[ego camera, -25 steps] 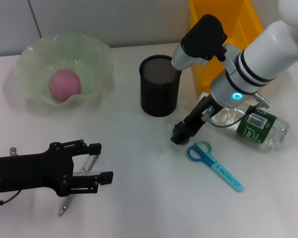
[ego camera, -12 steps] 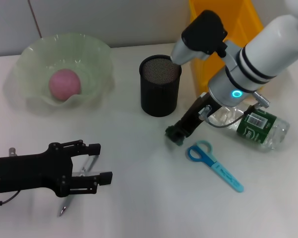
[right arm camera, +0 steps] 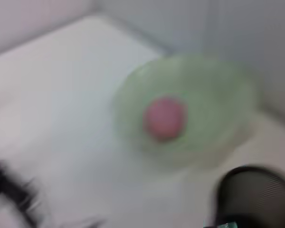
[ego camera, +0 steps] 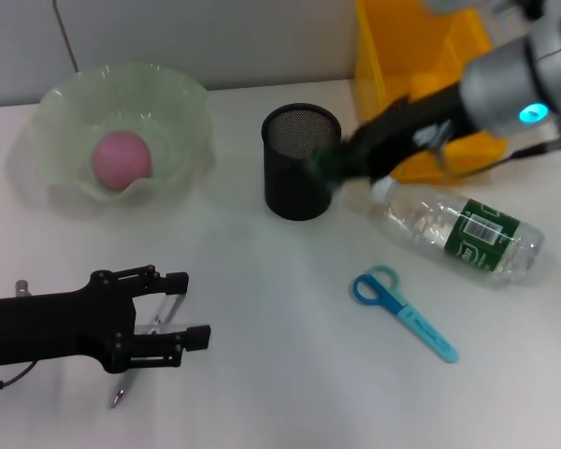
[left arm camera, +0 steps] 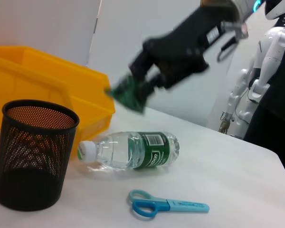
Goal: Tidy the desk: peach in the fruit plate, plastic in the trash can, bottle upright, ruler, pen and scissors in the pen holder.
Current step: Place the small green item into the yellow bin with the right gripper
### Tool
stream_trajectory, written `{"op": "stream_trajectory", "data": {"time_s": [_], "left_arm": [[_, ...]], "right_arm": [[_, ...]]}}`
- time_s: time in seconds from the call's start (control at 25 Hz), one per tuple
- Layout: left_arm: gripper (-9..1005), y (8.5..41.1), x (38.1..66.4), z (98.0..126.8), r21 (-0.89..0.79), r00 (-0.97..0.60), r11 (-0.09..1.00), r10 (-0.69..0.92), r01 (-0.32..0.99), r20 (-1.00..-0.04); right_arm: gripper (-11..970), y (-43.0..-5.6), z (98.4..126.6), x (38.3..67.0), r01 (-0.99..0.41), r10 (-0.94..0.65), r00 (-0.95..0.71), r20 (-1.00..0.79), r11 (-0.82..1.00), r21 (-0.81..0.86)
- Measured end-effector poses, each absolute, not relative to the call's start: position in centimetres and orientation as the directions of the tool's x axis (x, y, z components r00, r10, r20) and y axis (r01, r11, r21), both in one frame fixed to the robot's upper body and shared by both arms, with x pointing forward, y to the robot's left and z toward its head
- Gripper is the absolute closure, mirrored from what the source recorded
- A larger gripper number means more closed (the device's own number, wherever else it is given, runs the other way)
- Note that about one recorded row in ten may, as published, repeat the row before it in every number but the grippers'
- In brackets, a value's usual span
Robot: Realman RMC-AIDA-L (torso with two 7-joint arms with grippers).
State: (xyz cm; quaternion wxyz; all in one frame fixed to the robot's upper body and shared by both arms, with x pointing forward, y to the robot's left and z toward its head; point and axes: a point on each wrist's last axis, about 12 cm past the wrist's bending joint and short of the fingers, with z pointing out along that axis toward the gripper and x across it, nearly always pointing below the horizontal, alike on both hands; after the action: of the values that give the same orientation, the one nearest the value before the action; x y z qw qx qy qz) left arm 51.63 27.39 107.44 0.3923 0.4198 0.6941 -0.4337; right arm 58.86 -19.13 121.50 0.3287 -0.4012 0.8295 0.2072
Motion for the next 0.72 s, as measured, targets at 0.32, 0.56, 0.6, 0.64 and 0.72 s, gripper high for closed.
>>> {"op": "stream_trajectory", "data": {"time_s": [0.32, 0.56, 0.6, 0.64, 0.72], "left_arm": [[163, 27.3, 51.6, 107.5, -0.275, -0.339, 0.263, 0.241, 0.925, -0.909], [163, 27.2, 51.5, 107.4, -0.275, -0.338, 0.261, 0.241, 0.925, -0.910], [163, 27.2, 51.5, 107.4, -0.275, -0.338, 0.261, 0.241, 0.925, -0.910], [163, 27.2, 51.6, 107.5, -0.275, -0.338, 0.260, 0.241, 0.926, -0.910], [163, 27.1, 51.6, 107.5, -0.274, -0.337, 0.259, 0.241, 0.926, -0.910]], "right_arm": [[684, -25.8, 122.5, 60.0, -0.562, -0.280, -0.414, -0.866, 0.827, 0.000], [683, -28.1, 121.2, 61.6, -0.456, -0.204, -0.444, -0.872, 0.890, 0.025], [683, -28.4, 120.8, 62.0, -0.441, -0.192, -0.456, -0.869, 0.897, 0.034], [682, -28.7, 120.3, 62.4, -0.430, -0.183, -0.470, -0.864, 0.902, 0.043], [682, -29.2, 118.6, 63.5, -0.418, -0.177, -0.500, -0.847, 0.906, 0.057]]}}
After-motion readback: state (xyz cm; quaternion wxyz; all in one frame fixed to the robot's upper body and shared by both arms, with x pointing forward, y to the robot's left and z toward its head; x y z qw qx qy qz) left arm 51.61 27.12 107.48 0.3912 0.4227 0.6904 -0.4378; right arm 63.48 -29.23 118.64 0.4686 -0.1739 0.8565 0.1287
